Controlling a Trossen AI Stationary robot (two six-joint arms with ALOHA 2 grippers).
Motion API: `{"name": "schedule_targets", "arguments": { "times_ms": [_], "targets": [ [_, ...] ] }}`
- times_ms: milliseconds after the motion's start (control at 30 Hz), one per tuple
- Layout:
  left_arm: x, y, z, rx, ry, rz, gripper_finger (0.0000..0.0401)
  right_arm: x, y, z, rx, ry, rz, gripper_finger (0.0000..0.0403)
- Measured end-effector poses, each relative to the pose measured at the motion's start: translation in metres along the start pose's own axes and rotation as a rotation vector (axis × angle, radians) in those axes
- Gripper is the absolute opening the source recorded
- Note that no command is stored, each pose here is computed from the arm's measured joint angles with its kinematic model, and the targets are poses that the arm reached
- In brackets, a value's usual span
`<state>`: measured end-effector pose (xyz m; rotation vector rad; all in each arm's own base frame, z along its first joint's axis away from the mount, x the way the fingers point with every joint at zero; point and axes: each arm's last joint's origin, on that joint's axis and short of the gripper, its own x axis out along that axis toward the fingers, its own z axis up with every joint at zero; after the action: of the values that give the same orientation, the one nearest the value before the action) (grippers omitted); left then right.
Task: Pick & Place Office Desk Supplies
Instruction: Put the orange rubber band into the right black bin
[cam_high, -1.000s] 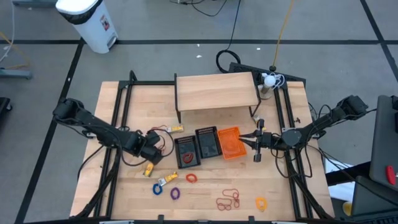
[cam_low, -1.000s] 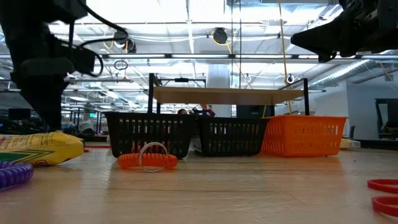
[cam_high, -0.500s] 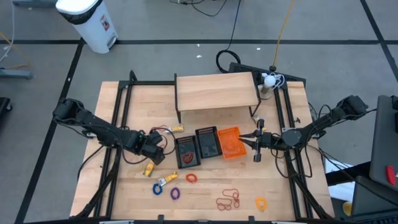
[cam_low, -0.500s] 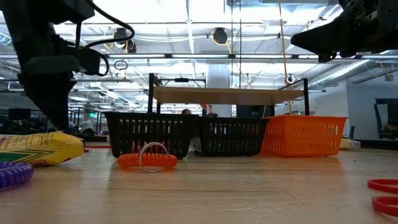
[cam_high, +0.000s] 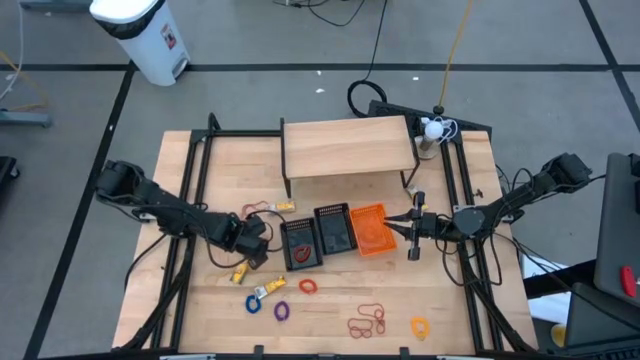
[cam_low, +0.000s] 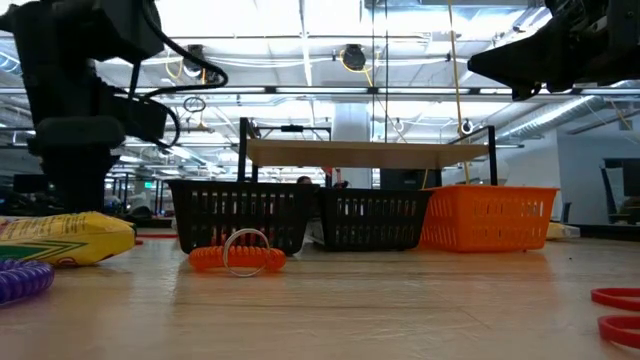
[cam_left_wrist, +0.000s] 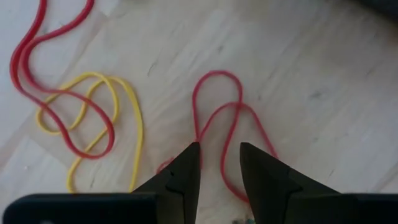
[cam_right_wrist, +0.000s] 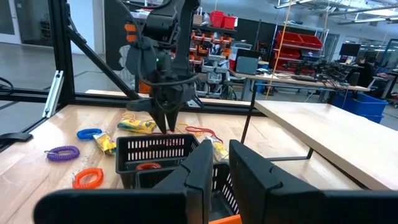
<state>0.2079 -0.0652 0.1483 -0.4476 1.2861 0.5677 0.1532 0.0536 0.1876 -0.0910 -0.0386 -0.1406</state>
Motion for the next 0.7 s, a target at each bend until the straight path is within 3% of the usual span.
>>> {"name": "schedule_targets", "arguments": {
  "times_ms": [700],
  "targets": [
    [0.002,0.0048,0.0093,-0.051,-0.027,0.011,0.0115,0.0,0.0,-0.0002,-0.001,0.001,0.001,0.0045]
  ]
}}
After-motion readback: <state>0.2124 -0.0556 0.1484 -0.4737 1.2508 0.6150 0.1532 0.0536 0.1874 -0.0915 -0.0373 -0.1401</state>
